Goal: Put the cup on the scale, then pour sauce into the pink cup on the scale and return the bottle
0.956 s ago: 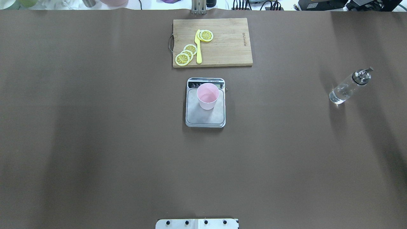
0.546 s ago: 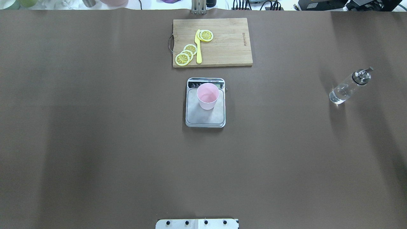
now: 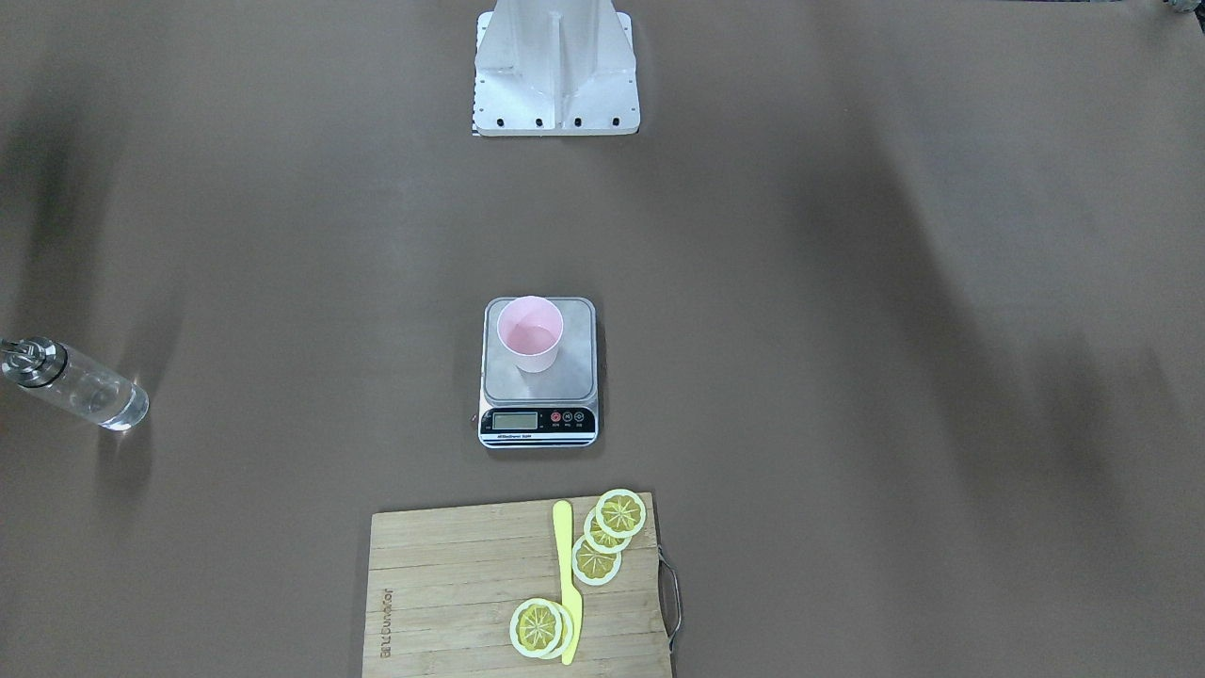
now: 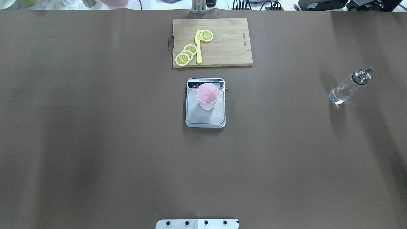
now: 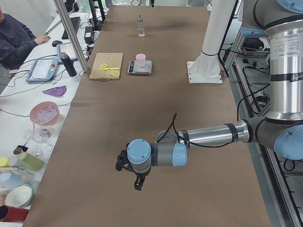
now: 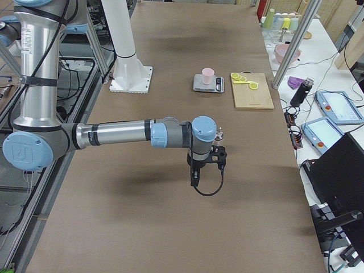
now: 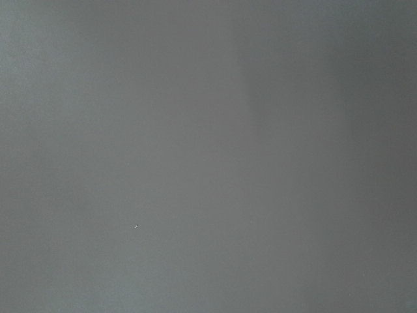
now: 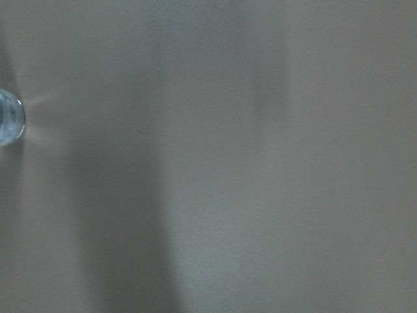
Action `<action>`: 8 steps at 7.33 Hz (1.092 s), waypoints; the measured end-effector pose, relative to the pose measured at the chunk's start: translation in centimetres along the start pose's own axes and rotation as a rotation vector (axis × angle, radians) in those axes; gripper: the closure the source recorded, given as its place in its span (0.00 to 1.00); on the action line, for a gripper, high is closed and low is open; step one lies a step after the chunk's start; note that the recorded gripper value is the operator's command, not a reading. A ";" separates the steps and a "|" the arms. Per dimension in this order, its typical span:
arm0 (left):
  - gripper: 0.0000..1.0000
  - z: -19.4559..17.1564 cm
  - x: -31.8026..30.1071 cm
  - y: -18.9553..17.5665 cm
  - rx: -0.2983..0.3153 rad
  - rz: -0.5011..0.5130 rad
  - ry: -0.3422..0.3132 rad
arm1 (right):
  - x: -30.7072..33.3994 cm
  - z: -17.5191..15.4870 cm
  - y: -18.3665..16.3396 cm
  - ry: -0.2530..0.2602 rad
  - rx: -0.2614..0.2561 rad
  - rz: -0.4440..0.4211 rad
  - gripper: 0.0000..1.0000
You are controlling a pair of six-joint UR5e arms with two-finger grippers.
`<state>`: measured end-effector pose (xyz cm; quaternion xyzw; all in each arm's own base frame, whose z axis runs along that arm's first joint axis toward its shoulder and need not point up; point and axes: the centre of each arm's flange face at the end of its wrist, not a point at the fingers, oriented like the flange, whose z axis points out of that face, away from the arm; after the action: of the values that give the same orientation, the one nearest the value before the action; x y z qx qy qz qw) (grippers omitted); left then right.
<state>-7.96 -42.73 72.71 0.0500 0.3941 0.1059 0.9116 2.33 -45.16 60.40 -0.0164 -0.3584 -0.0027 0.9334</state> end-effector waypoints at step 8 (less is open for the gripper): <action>0.02 -1.0 0.5 -1.6 0.019 0.014 -0.007 | -1.6 -1.9 0.9 -0.004 0.035 -0.035 0.00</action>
<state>-8.09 -44.14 71.41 0.0620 0.3918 0.1085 0.9115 2.38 -44.31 57.89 0.0061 -0.3603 -0.0125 0.9327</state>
